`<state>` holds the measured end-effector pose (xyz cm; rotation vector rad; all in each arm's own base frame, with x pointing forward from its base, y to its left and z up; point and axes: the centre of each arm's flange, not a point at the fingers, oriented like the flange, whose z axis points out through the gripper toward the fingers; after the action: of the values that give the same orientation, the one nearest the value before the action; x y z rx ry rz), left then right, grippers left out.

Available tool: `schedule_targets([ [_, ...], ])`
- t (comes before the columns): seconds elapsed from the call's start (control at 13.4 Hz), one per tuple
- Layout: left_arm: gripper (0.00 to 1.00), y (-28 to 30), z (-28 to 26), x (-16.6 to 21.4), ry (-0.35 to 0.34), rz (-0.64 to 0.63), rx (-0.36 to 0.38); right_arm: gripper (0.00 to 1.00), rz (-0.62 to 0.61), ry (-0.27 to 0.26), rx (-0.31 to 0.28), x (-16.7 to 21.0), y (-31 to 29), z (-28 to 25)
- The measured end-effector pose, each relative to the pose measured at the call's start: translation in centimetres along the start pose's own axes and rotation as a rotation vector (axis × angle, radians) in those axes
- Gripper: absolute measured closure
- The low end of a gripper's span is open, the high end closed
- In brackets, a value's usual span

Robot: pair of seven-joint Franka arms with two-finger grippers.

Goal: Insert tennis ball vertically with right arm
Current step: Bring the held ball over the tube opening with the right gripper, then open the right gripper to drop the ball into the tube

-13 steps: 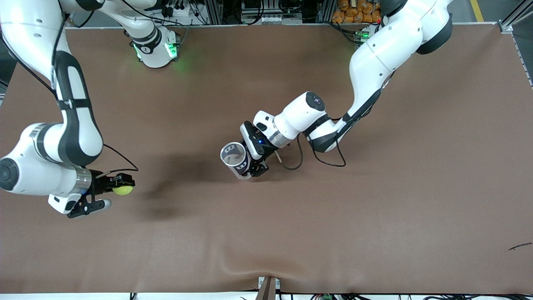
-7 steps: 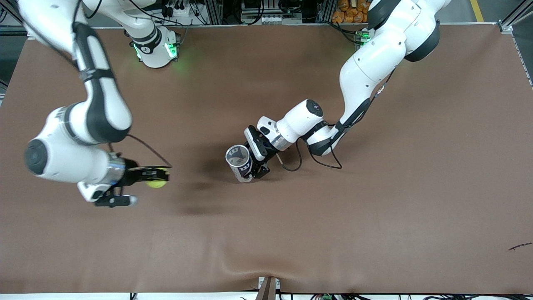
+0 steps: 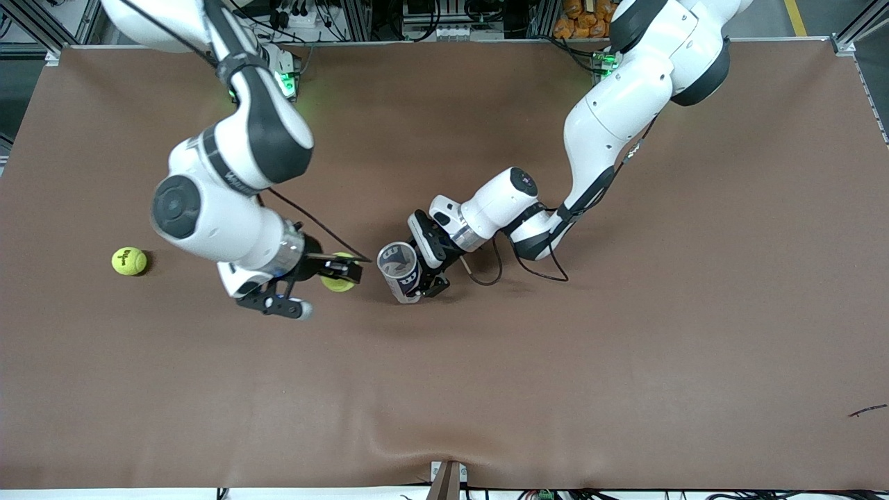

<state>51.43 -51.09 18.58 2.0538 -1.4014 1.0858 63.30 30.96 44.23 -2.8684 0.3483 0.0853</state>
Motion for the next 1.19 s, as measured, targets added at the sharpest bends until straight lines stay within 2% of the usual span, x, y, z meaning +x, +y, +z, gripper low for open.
schedule_targets([
  [0.15, 0.24, 0.0, 0.1, -0.3, -0.004, -0.002, -0.001, 0.33, 0.01, 0.053, -0.058, -1.9, -2.9, 0.4],
  [0.22, 0.24, 0.0, 0.2, -0.4, -0.006, -0.002, -0.001, 0.33, 0.018, 0.062, -0.071, -3.0, -4.2, 0.9],
  [0.6, 0.22, -0.1, 0.4, -1.0, -0.009, 0.014, 0.011, 0.33, 0.065, 0.044, -0.095, -5.6, -7.0, 3.8],
  [1.12, 0.22, -0.1, 0.4, -1.0, -0.008, 0.016, 0.012, 0.33, 0.06, 0.026, -0.118, -6.6, -7.9, 6.1],
  [1.19, 0.22, -0.1, 0.4, -1.0, -0.008, 0.016, 0.012, 0.27, 0.063, 0.028, -0.119, -6.4, -7.7, 6.1],
])
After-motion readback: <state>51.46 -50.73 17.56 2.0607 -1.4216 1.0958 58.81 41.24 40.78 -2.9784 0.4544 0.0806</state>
